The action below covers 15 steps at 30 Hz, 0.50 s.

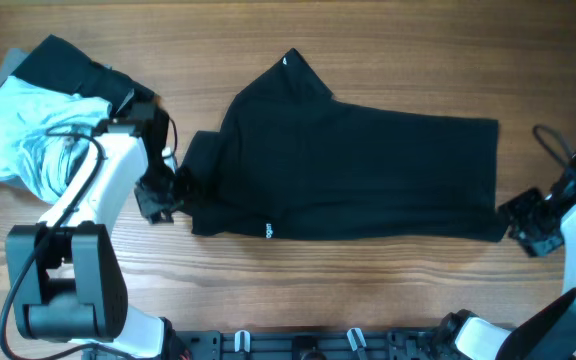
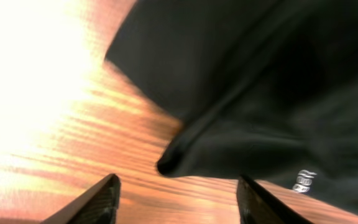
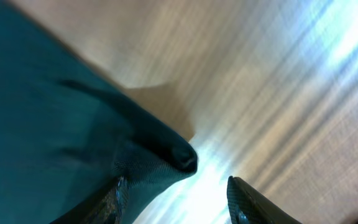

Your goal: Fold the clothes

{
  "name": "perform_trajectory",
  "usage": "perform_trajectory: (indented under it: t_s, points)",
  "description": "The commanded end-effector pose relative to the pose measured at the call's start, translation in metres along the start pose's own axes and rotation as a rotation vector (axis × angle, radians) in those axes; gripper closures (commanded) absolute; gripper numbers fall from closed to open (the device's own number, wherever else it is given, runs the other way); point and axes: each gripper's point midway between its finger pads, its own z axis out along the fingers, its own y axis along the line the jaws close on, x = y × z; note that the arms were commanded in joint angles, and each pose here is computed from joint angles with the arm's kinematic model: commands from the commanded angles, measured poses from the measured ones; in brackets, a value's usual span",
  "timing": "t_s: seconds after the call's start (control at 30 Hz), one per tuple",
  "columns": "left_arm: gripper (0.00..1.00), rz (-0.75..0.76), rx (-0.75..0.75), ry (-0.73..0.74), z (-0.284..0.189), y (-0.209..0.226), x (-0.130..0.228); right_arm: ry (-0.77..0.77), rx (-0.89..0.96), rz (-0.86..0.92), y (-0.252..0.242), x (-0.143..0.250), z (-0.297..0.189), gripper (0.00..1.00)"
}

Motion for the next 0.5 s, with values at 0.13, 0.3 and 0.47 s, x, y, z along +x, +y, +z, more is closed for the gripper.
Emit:
perform_trajectory:
  t_s: [0.13,0.3,0.47]
  points:
    - [0.50,0.474,0.361,-0.512,-0.129,-0.122,-0.087,-0.106,-0.661,-0.373,0.120,-0.025,-0.083,0.43]
    - [0.55,0.616,0.414,-0.712,-0.151,-0.174,-0.108,-0.039,-0.542,-0.297,0.100,-0.015,-0.069,0.40]
    - [0.41,0.582,0.345,-0.540,-0.115,-0.156,-0.088,0.019,-0.162,-0.132,0.033,-0.006,-0.045,0.40]
